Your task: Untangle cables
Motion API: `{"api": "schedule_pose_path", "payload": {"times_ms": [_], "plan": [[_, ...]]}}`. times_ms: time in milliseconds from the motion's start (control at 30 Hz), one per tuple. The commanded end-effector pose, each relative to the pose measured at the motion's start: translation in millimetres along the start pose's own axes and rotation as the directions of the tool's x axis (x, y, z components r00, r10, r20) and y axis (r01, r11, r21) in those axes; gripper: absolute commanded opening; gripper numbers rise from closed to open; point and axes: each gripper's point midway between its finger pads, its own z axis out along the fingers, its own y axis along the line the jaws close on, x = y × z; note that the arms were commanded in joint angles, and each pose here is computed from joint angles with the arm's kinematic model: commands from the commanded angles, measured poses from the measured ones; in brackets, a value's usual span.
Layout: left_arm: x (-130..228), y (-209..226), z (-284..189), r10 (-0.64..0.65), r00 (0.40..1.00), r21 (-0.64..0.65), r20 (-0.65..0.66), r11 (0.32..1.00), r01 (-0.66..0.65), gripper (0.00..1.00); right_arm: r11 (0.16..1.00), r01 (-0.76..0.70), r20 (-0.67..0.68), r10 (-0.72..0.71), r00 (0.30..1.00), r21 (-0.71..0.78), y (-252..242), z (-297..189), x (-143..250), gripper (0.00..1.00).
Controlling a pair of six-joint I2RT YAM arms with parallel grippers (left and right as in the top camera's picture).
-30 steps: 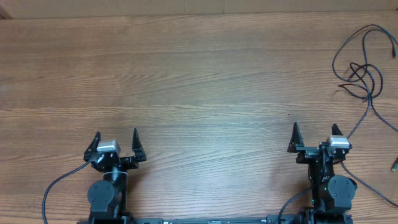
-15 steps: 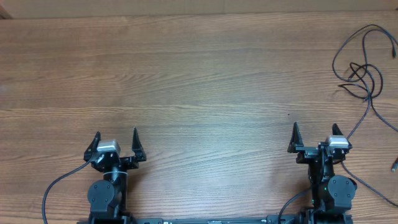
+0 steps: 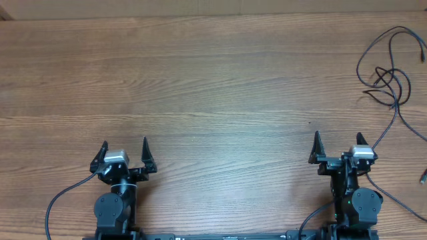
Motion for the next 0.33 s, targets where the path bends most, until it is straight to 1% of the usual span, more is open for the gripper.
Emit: {"api": "schedule_pose_path", "payload": {"times_ms": [0, 300], "plan": [[-1.4, 4.5, -0.4, -0.007, 1.0, -0.024, 0.011, 1.0, 0.007, 1.0, 1.0, 0.005, 0.006, -0.005, 1.0, -0.002, 0.4, 0.1, 1.2, 1.0], [-1.4, 4.5, -0.4, -0.007, 1.0, -0.024, 0.011, 1.0, 0.007, 1.0, 1.0, 0.005, 0.006, -0.005, 1.0, -0.002, 0.4, 0.1, 1.2, 1.0]]}}
